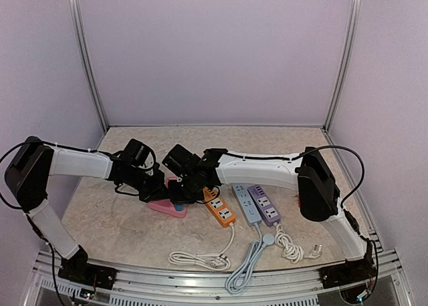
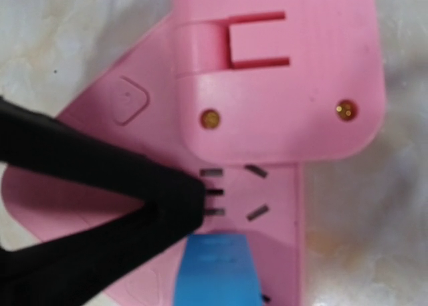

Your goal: Pull the plug off the socket

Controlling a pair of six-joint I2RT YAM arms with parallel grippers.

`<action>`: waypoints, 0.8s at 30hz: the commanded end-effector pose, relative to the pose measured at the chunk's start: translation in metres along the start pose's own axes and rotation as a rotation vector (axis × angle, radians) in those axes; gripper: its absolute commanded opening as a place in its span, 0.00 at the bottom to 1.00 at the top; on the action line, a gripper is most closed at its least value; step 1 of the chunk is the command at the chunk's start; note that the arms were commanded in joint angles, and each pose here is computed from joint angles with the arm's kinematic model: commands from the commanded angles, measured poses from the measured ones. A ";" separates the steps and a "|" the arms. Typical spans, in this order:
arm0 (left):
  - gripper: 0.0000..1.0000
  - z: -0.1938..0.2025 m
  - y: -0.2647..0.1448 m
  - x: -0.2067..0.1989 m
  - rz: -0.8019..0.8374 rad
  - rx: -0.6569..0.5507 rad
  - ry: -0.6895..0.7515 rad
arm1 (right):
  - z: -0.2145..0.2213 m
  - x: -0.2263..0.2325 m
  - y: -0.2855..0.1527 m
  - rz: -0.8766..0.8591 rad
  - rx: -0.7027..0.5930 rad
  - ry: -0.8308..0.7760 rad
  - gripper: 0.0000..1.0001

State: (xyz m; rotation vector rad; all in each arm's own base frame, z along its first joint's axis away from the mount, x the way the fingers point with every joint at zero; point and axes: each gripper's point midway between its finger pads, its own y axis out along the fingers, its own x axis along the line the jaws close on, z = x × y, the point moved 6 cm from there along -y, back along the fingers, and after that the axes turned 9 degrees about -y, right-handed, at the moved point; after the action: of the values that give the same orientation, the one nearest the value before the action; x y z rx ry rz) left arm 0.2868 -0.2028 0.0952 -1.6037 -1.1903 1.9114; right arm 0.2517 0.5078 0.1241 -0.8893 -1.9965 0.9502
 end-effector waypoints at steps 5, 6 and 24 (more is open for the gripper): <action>0.00 0.022 0.021 0.072 -0.275 0.082 -0.121 | -0.028 0.003 -0.036 0.012 -0.097 0.030 0.00; 0.00 0.023 0.021 0.073 -0.278 0.083 -0.123 | -0.029 0.003 -0.038 0.012 -0.102 0.030 0.00; 0.00 0.027 0.024 0.081 -0.297 0.094 -0.130 | -0.048 0.000 -0.069 0.043 -0.188 0.025 0.00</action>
State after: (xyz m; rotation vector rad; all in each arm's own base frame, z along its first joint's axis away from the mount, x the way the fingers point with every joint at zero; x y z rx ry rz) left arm 0.2921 -0.2080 0.0906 -1.6491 -1.1560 1.9393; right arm 0.2553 0.5011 0.1271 -0.9498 -1.9970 0.9660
